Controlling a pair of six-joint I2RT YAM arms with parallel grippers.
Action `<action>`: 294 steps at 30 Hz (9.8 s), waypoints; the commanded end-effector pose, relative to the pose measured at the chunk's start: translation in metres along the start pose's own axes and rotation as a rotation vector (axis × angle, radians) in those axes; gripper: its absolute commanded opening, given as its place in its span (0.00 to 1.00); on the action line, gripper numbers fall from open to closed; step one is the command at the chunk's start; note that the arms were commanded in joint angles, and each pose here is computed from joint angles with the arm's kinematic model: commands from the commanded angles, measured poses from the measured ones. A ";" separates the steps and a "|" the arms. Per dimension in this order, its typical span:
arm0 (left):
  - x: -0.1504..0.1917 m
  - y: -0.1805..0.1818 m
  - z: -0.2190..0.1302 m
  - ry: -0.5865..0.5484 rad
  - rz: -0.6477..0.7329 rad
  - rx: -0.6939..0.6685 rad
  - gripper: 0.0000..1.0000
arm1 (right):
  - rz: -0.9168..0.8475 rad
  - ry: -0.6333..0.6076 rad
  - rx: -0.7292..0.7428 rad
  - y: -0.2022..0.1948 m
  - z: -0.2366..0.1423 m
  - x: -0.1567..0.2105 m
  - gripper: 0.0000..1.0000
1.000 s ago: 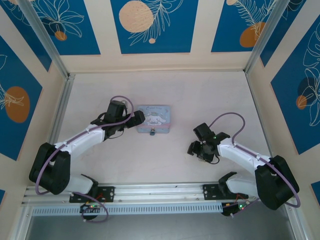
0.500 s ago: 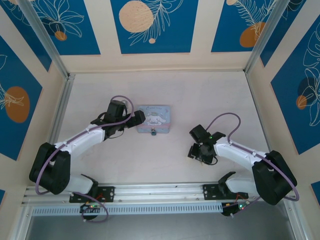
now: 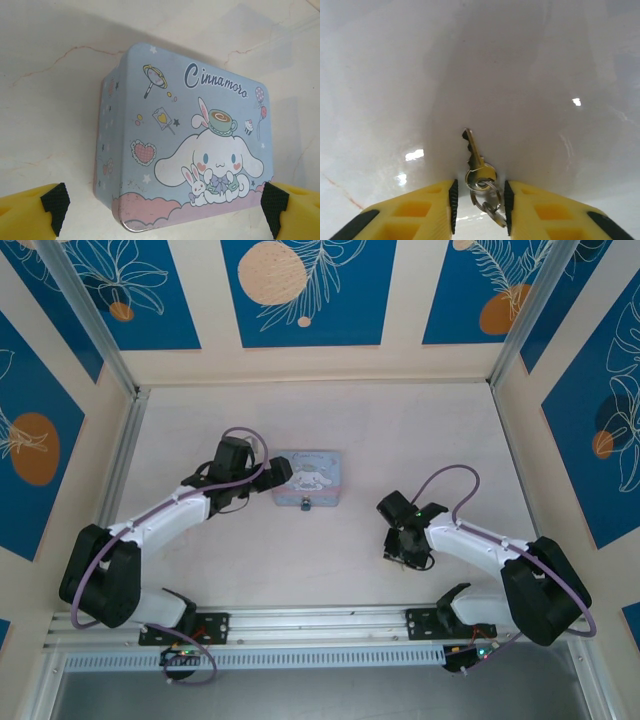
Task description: Unlock the padlock with the key
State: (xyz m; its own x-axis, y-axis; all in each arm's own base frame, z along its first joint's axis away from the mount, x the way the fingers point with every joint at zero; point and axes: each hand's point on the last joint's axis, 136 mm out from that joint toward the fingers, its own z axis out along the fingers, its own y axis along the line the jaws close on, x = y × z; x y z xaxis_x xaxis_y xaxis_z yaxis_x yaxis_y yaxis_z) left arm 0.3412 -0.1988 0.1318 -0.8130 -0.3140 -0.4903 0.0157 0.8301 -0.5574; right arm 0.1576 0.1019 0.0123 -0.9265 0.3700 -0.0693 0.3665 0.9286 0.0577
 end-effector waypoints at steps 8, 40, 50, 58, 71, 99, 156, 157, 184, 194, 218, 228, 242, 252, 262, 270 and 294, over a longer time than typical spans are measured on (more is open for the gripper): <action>-0.010 -0.011 -0.003 -0.013 -0.007 0.031 0.99 | -0.007 0.034 -0.018 0.008 0.001 0.007 0.05; -0.044 -0.104 -0.024 -0.008 -0.588 0.579 0.98 | 0.629 -0.313 -1.132 0.224 -0.176 -0.145 0.00; -0.042 -0.109 -0.006 0.011 -0.763 0.631 0.76 | 0.742 -0.275 -1.218 0.258 -0.164 -0.141 0.00; -0.038 -0.117 0.003 0.034 -0.787 0.639 0.58 | 0.744 -0.262 -1.259 0.271 -0.165 -0.140 0.00; -0.031 -0.121 0.008 0.049 -0.792 0.635 0.43 | 0.743 -0.256 -1.265 0.273 -0.161 -0.139 0.00; -0.032 -0.144 -0.013 0.060 -0.055 0.627 0.00 | 0.407 -0.356 -1.106 0.171 -0.157 -0.125 0.74; -0.025 -0.166 -0.012 0.062 0.128 0.822 0.00 | -0.187 -0.291 -1.489 0.224 -0.196 -0.123 0.30; -0.025 -0.166 -0.012 0.060 0.128 0.823 0.00 | -0.186 -0.288 -1.487 0.224 -0.195 -0.123 0.29; -0.021 -0.162 -0.006 0.083 0.108 0.821 0.00 | -0.211 -0.274 -1.511 0.232 -0.202 -0.123 0.22; -0.021 -0.162 -0.004 0.089 0.105 0.816 0.00 | -0.216 -0.263 -1.507 0.232 -0.200 -0.122 0.06; 0.001 -0.077 -0.040 -0.012 0.035 0.484 0.99 | -0.114 -0.212 -1.238 0.202 -0.141 -0.079 0.00; 0.076 -0.029 -0.034 0.065 0.009 0.361 0.99 | -0.141 -0.091 -1.152 0.218 -0.084 -0.033 0.00; 0.099 -0.019 0.006 0.091 0.085 0.306 0.99 | -0.102 -0.090 -1.146 0.240 -0.062 -0.071 0.00; 0.096 -0.019 0.021 0.082 0.095 0.301 0.99 | -0.130 -0.068 -1.207 0.243 -0.075 -0.077 0.00; 0.097 -0.032 0.037 0.090 0.151 0.359 0.99 | -0.093 -0.166 -1.175 0.221 -0.115 -0.101 0.00; 0.106 -0.037 0.052 0.094 0.266 0.342 0.99 | -0.022 -0.155 -1.131 0.239 -0.112 -0.137 0.00; 0.111 -0.012 0.099 -0.050 0.550 0.106 0.99 | 0.057 -0.079 -1.115 0.265 -0.075 -0.146 0.00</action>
State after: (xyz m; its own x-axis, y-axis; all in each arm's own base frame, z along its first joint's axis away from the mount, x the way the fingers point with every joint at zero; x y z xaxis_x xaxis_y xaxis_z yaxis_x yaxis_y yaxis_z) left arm 0.2993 -0.2980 0.0396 -0.6405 0.0920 -0.7625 0.5219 0.7805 -0.3442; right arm 0.3778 0.2863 0.1075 -0.8888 0.4488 -0.0927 0.1024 0.3917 0.9144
